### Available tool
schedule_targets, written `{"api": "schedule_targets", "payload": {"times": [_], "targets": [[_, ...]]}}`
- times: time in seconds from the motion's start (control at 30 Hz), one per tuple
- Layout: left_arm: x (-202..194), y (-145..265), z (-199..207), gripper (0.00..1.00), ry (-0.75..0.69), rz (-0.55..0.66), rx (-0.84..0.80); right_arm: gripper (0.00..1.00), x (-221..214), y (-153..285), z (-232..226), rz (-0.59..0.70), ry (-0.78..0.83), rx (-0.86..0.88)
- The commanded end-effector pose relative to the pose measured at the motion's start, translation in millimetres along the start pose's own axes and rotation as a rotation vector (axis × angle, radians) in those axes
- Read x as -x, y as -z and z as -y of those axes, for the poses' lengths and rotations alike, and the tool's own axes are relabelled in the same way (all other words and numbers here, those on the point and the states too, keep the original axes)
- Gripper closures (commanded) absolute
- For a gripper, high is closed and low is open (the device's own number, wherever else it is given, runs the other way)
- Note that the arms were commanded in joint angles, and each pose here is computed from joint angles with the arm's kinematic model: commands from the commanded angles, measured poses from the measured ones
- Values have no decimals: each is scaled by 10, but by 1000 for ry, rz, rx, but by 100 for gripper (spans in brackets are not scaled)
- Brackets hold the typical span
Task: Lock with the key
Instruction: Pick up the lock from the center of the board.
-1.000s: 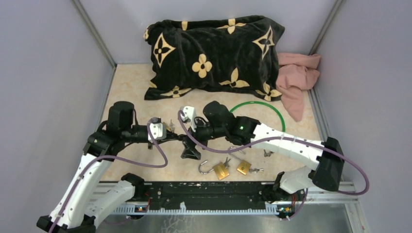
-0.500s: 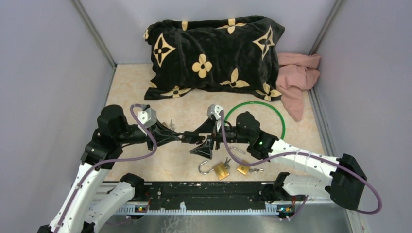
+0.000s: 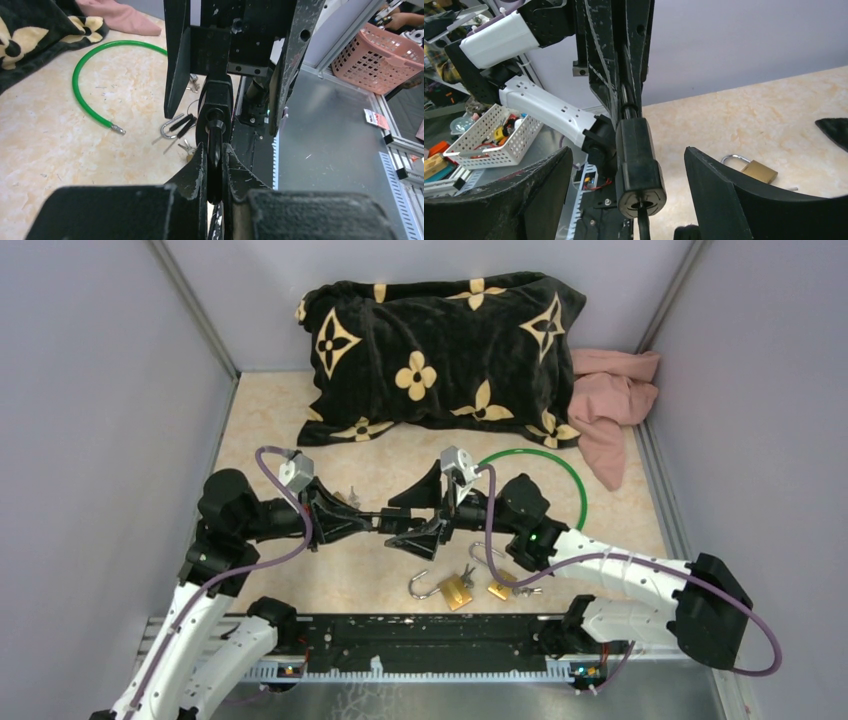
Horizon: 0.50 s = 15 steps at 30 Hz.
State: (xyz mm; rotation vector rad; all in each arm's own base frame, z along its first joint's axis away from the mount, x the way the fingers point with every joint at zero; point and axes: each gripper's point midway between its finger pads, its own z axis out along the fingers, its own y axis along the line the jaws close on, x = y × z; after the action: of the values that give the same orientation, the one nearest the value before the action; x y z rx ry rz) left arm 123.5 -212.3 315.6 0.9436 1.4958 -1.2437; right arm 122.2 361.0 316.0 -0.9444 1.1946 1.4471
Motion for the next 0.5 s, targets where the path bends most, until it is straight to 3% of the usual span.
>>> {"api": "schedule_targets", "payload": {"times": [0.0, 0.17, 0.47], "targets": [[331, 15, 168, 100, -86, 114, -58, 19, 196, -28, -76, 98, 12, 25], [339, 25, 183, 100, -43, 166, -66, 18, 373, 6, -48, 218, -20, -11], [354, 83, 145, 100, -23, 241, -49, 17, 314, -53, -12, 172, -7, -30]]}}
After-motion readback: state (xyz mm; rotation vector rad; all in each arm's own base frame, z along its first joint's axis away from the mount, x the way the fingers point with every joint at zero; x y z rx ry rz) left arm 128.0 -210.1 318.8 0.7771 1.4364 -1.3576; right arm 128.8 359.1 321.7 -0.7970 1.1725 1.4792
